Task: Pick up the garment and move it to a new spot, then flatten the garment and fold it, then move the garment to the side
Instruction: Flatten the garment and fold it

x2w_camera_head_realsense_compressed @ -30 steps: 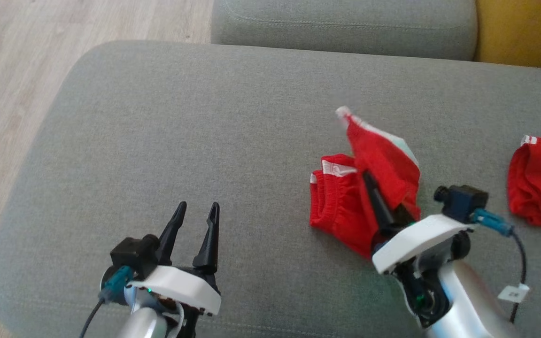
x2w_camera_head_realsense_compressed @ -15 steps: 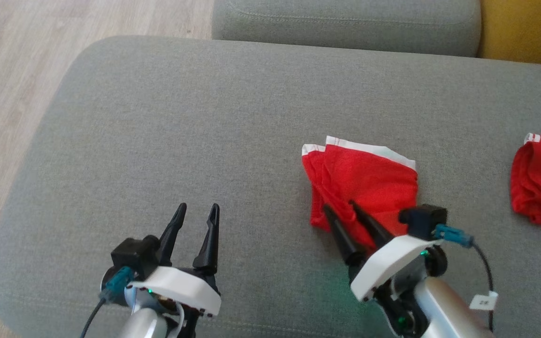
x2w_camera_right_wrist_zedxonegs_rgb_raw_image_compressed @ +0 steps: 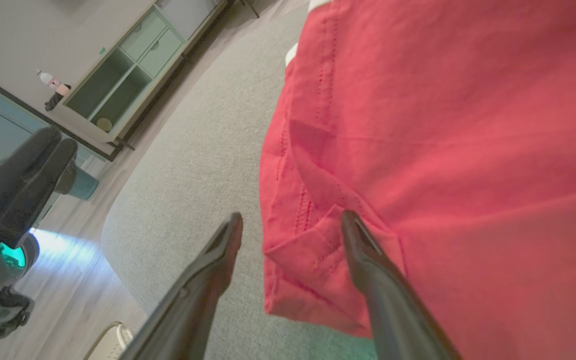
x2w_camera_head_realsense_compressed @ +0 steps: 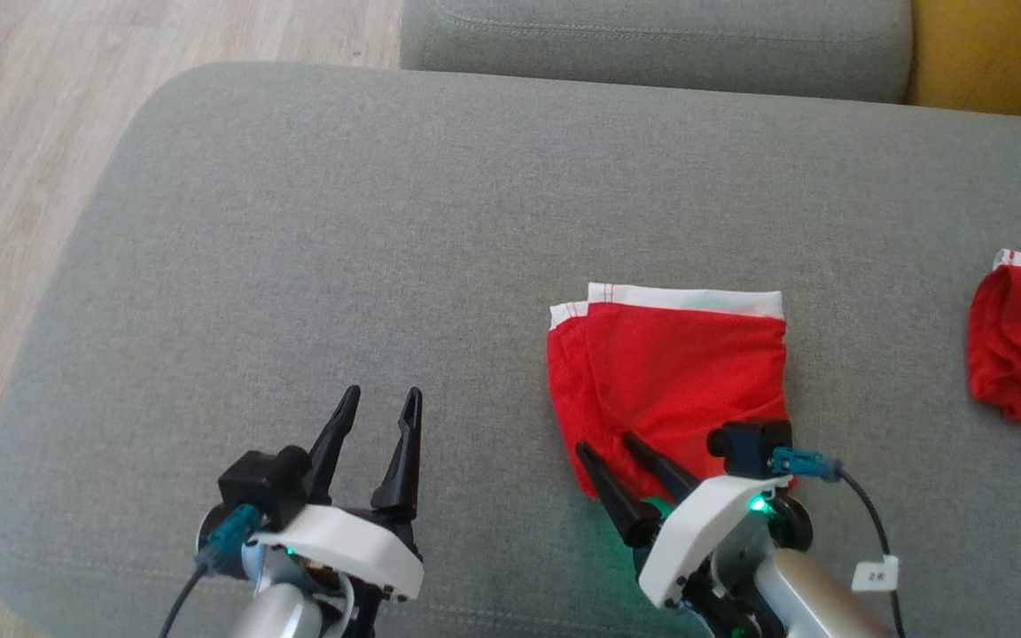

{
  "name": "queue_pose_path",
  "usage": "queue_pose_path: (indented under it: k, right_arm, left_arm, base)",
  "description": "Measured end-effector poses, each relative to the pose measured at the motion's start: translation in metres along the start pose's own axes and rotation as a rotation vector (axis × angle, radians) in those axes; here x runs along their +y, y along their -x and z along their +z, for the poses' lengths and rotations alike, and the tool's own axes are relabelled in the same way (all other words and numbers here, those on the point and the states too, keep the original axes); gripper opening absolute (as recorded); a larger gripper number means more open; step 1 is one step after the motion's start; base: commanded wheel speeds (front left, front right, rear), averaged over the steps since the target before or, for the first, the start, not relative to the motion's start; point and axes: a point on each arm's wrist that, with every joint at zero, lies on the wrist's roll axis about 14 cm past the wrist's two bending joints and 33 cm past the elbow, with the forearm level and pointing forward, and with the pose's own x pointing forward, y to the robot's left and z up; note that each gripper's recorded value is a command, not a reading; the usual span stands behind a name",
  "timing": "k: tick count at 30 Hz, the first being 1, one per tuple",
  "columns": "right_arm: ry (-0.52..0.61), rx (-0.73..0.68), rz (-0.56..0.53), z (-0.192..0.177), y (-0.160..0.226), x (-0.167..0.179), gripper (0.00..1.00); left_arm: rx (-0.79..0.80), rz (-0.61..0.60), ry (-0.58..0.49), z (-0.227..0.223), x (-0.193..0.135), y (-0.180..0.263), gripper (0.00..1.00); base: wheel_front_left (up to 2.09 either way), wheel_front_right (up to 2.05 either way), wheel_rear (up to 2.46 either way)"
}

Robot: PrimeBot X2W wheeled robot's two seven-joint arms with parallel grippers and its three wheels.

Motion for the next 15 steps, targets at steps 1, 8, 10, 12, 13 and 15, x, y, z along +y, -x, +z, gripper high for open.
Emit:
queue_pose_path:
  k: [1,8,10,12,13,15]
  right_arm:
    - [0.002,0.002,-0.002,0.000,-0.001,-0.001,1.00]
    - [0.040,-0.085,-0.030,0.030,0.002,-0.016,1.00]
    - [0.042,-0.124,-0.048,0.041,0.006,-0.023,1.00]
    - [0.049,-0.165,-0.064,0.053,0.012,-0.028,1.00]
    - [0.050,-0.191,-0.073,0.060,0.015,-0.032,1.00]
    - [0.059,-0.239,-0.092,0.075,0.023,-0.038,1.00]
  left_arm:
    - [0.002,0.001,0.000,-0.001,0.000,0.000,1.00]
    - [0.005,-0.010,0.000,-0.002,-0.003,-0.003,1.00]
    - [0.003,-0.016,-0.001,-0.001,-0.005,-0.004,1.00]
    - [-0.001,-0.022,-0.001,0.001,-0.007,-0.004,1.00]
    - [-0.004,-0.024,-0.001,0.001,-0.008,-0.005,1.00]
    - [-0.010,-0.027,-0.002,0.003,-0.008,-0.005,1.00]
  base:
    - [0.00,0.00,0.00]
    - [0.00,0.00,0.00]
    - [0.00,0.00,0.00]
    - [0.00,0.00,0.00]
    - [0.00,0.00,0.00]
    - [0.00,0.00,0.00]
